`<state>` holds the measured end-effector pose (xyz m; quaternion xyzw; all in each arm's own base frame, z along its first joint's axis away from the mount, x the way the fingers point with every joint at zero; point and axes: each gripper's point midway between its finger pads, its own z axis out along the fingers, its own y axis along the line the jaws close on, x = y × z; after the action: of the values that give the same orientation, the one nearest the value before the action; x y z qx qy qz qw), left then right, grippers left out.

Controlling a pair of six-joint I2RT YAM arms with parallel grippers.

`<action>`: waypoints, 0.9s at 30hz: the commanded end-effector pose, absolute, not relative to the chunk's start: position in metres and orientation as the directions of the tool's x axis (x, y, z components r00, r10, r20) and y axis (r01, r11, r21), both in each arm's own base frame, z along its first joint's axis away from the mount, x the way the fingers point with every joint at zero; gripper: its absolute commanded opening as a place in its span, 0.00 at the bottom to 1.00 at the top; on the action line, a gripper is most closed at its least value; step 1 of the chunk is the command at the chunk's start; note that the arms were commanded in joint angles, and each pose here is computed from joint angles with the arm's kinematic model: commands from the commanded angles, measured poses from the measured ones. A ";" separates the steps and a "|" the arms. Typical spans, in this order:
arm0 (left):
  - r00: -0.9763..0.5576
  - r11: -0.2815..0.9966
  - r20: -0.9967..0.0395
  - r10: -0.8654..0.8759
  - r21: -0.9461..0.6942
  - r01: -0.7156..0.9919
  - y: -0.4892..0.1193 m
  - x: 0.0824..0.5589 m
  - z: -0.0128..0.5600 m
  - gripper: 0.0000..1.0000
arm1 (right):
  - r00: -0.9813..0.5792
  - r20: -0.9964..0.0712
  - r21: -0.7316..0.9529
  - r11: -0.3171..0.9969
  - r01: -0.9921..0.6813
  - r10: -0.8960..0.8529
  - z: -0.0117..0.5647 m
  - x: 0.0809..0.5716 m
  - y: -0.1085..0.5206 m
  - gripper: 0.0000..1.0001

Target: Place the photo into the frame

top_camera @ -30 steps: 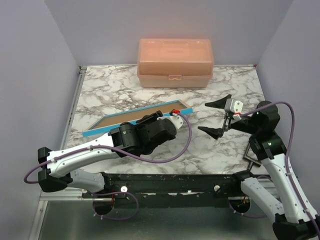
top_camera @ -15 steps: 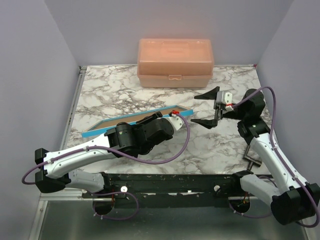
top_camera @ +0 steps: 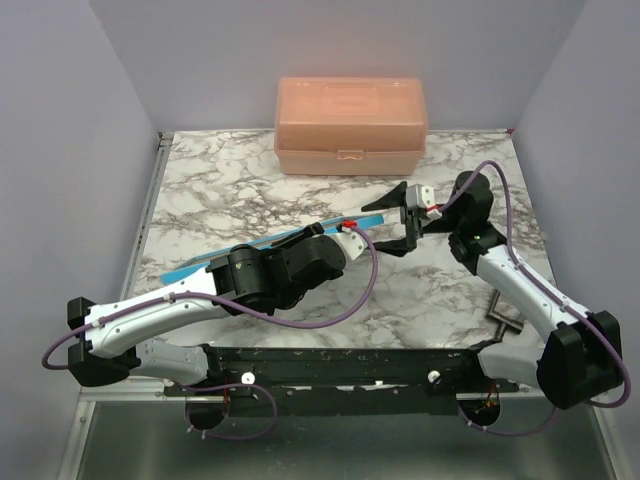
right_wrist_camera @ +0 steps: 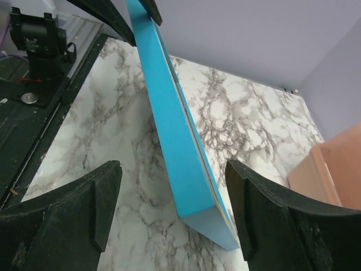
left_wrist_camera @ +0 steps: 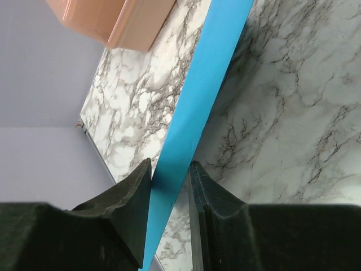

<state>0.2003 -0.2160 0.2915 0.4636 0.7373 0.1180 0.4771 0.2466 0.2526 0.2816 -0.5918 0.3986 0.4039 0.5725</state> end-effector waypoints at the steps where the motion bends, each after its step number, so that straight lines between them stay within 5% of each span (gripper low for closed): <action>1: -0.101 0.635 -0.696 0.711 0.573 0.519 -0.217 0.205 0.318 0.00 | 0.408 -0.912 -0.410 -0.099 -0.907 0.033 0.280 0.242 0.273 0.79; 10: -0.108 0.639 -0.695 0.711 0.574 0.512 -0.215 0.205 0.316 0.00 | 0.393 -0.919 -0.395 -0.121 -0.911 0.039 0.275 0.244 0.284 0.59; 14: -0.110 0.643 -0.694 0.712 0.580 0.501 -0.212 0.206 0.316 0.00 | 0.365 -0.930 -0.366 -0.119 -0.923 0.035 0.279 0.241 0.283 0.34; 20: -0.111 0.653 -0.695 0.710 0.591 0.474 -0.208 0.208 0.323 0.03 | 0.291 -0.957 -0.290 -0.161 -0.943 0.020 0.280 0.232 0.281 0.10; 24: -0.106 0.673 -0.714 0.692 0.583 0.455 -0.206 0.209 0.335 0.57 | 0.235 -0.972 -0.234 -0.154 -0.960 0.014 0.290 0.229 0.280 0.00; 27: -0.096 0.703 -0.751 0.653 0.555 0.444 -0.206 0.209 0.351 0.79 | 0.207 -0.978 -0.208 -0.148 -0.967 0.019 0.303 0.223 0.278 0.00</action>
<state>0.2037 -0.2079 0.3098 0.4359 0.7354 0.1190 0.5051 0.2436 0.2808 0.2832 -0.6103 0.3705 0.4310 0.5518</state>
